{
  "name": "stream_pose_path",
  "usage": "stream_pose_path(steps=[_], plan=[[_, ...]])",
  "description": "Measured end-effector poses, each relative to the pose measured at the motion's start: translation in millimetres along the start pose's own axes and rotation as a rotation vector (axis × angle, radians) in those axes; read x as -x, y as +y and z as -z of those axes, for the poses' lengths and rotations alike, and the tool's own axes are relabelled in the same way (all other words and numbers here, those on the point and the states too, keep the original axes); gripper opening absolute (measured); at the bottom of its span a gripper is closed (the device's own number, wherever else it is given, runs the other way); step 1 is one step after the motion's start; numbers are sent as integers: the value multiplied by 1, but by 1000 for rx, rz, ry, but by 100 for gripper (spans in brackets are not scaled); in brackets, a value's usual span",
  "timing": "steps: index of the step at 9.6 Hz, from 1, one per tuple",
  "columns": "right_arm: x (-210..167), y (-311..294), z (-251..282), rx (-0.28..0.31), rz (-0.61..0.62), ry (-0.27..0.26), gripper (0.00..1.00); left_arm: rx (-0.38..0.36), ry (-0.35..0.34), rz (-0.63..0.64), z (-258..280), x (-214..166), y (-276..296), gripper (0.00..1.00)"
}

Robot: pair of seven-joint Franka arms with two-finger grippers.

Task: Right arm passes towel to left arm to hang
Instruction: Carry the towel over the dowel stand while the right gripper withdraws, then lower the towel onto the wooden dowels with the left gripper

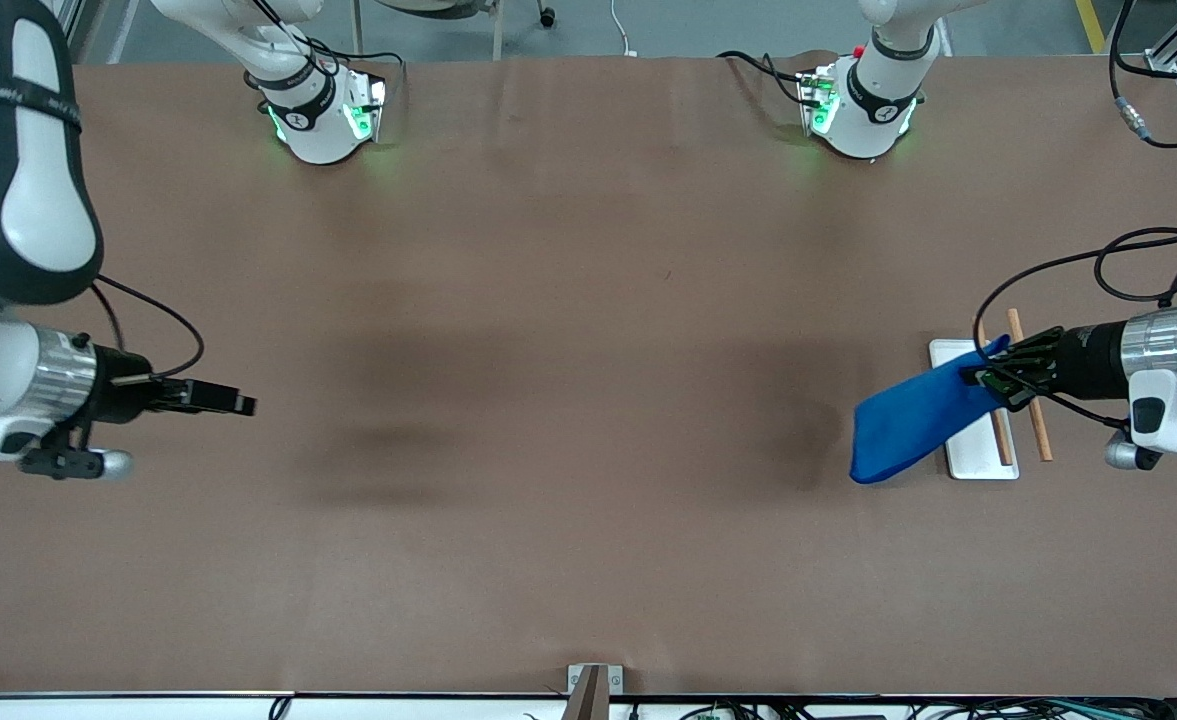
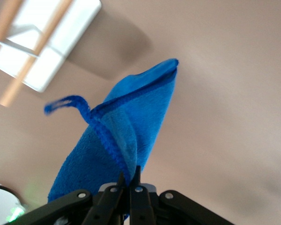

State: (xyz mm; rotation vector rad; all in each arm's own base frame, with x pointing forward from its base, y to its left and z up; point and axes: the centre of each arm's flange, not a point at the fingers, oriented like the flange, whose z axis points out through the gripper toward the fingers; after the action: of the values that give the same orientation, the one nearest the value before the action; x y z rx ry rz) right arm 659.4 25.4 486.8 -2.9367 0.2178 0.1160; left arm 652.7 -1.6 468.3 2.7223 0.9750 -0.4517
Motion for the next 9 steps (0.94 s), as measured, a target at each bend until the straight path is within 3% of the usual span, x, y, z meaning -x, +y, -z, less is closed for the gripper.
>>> stream_pose_path(steps=[2, 4, 5, 8, 9], plan=[[13, -1, 38, 112, -18, 80, 100, -104, 71, 0, -3, -8, -11, 2], [30, 10, 88, 216, 1, 172, 100, -170, 95, 2, -11, -13, -19, 2], [38, 17, 112, 240, 1, 208, 100, -182, 87, 4, -13, -12, -20, 2], [59, 49, 172, 230, -56, 283, 100, -219, 97, -7, -10, -21, -35, 2], [69, 50, 182, 231, -62, 277, 100, -222, 95, -21, -9, -25, -40, 2]])
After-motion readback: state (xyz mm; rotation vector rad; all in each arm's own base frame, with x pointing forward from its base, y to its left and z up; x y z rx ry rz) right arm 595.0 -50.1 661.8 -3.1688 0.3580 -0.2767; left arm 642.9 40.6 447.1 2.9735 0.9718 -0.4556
